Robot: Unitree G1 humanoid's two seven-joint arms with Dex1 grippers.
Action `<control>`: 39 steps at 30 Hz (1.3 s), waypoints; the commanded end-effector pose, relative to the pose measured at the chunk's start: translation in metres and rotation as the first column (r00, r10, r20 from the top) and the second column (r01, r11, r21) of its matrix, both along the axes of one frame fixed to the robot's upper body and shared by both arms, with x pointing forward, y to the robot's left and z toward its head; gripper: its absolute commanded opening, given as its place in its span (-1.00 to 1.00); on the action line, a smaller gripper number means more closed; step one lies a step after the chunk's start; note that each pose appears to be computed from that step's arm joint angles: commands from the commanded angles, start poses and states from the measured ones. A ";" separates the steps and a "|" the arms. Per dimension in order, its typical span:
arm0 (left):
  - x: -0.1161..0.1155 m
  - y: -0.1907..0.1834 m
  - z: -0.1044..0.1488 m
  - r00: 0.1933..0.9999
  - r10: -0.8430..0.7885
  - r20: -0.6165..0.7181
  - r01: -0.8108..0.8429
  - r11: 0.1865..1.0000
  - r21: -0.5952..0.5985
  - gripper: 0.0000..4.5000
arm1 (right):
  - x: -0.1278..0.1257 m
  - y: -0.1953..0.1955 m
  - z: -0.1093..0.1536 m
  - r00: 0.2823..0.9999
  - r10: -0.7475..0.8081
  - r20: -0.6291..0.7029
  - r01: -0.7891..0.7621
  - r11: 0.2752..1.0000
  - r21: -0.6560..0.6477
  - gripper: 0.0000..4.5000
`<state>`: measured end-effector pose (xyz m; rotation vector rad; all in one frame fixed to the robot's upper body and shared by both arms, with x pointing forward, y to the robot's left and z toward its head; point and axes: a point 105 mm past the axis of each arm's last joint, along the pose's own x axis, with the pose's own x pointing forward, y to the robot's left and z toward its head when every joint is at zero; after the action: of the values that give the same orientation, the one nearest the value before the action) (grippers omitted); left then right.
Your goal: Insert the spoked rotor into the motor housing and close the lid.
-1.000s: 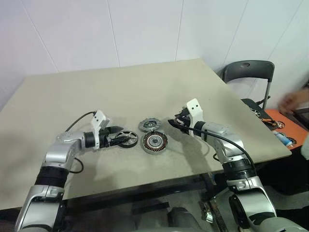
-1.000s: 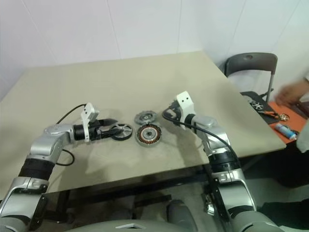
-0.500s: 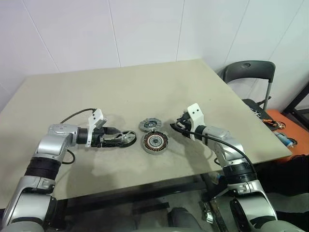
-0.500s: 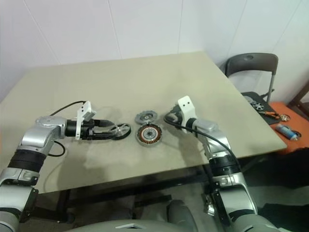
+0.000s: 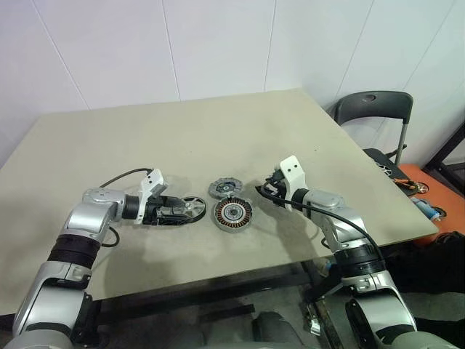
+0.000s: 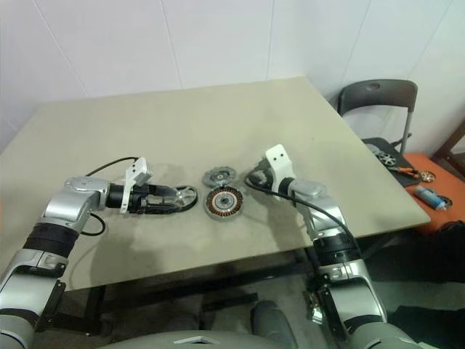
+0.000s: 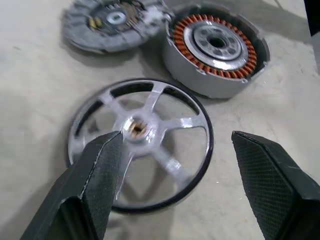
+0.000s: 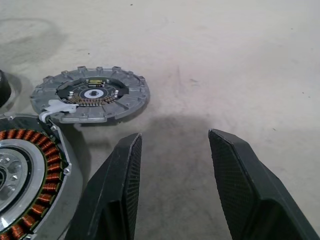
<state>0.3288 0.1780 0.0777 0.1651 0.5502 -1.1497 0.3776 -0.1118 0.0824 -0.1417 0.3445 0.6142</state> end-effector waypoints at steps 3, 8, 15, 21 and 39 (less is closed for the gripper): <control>-0.004 0.003 -0.016 0.999 -0.004 -0.035 0.006 0.998 0.058 0.64 | 0.003 0.001 0.012 0.999 0.001 0.051 -0.001 1.000 0.004 -0.02; 0.001 0.006 -0.016 0.999 0.026 -0.021 -0.025 0.998 0.056 0.64 | 0.002 0.001 0.012 0.999 0.001 0.050 -0.001 1.000 0.000 -0.02; 0.001 0.008 -0.015 0.999 0.035 0.000 -0.035 0.998 0.058 0.64 | 0.003 0.002 0.010 0.999 0.003 0.050 -0.003 1.000 -0.010 -0.02; 0.008 0.010 -0.014 0.996 0.084 0.027 -0.085 0.996 0.041 0.64 | 0.001 0.004 0.007 0.999 0.010 0.047 -0.010 1.000 -0.017 -0.02; 0.012 0.010 -0.017 0.991 0.122 0.047 -0.123 0.992 0.036 0.64 | 0.001 0.001 0.004 0.999 0.000 0.051 0.002 0.999 -0.039 -0.02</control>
<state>0.3380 0.1864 0.0569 0.1800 0.5554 -1.0271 0.3755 -0.1114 0.0755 -0.1734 0.3558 0.6067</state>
